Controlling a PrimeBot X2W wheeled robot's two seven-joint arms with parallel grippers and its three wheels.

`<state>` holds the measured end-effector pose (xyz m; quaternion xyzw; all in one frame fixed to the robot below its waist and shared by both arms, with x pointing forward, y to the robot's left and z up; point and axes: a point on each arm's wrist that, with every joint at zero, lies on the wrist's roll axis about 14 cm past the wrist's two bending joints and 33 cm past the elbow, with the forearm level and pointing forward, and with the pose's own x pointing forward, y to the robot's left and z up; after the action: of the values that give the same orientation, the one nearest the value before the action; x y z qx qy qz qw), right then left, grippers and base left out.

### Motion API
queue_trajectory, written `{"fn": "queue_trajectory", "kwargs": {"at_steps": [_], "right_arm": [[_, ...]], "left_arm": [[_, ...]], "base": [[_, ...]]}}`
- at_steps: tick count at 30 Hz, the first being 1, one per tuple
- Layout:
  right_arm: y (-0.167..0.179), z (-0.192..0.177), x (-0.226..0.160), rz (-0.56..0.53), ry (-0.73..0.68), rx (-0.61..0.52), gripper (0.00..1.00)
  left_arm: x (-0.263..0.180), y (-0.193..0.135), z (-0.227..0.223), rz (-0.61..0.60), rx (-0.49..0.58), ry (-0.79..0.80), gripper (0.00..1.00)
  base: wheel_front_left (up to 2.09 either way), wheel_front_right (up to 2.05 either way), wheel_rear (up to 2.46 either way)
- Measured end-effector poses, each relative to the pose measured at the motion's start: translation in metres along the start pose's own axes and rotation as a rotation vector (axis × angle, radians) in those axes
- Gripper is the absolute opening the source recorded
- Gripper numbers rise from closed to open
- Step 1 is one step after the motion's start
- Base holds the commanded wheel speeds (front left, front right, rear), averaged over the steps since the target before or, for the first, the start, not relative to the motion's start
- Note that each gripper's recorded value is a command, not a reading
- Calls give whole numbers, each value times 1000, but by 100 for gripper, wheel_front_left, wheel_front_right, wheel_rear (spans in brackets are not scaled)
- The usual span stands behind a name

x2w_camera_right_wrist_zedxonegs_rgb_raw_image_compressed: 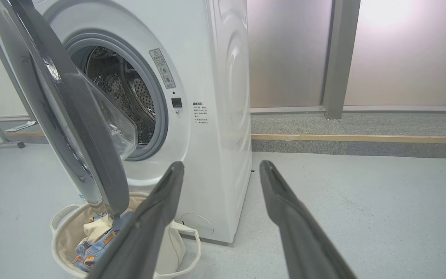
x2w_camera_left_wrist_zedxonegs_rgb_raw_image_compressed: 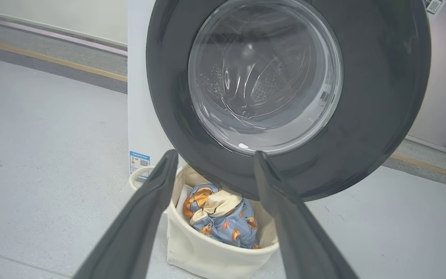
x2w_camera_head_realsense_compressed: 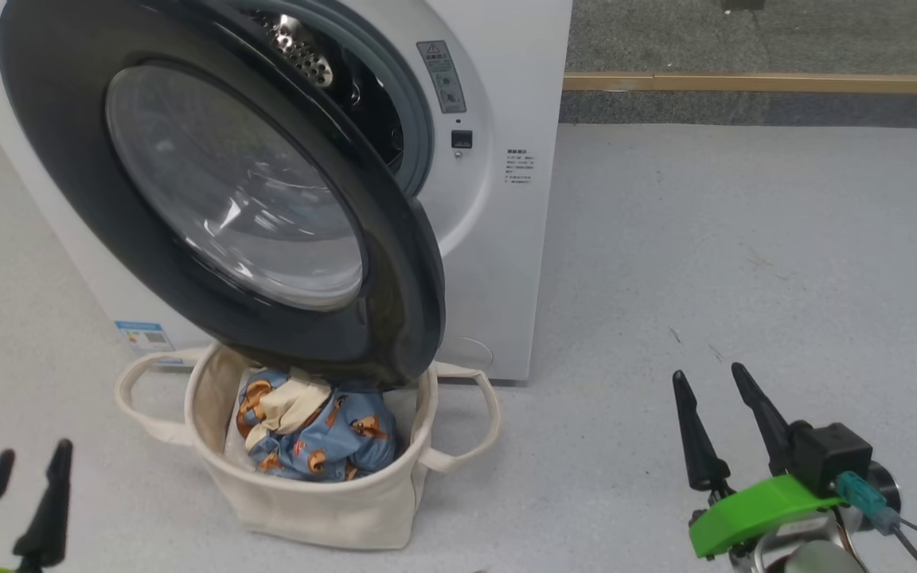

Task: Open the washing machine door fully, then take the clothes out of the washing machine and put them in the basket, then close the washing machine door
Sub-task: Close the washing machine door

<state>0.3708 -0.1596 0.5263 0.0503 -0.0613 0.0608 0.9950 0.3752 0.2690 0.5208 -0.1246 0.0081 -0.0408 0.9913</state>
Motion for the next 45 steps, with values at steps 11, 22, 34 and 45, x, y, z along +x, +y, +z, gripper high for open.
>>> {"fn": "queue_trajectory", "kwargs": {"at_steps": [11, 22, 34, 45], "right_arm": [[-5, 0, -3, -16, 1, 7, 100], [-7, -4, -5, -25, 11, 13, 100], [-6, -16, -8, -28, 47, 42, 0], [19, 6, 7, 48, -24, 89, 0]], "left_arm": [[0, 0, 3, -5, -7, -22, 100], [4, 2, 4, -3, -4, -26, 100], [3, 2, 3, -8, 0, -25, 100], [0, -14, -14, -47, 11, 15, 100]], "base": [[0, 0, 0], [0, 0, 0], [0, 0, 0], [0, 0, 0]]}}
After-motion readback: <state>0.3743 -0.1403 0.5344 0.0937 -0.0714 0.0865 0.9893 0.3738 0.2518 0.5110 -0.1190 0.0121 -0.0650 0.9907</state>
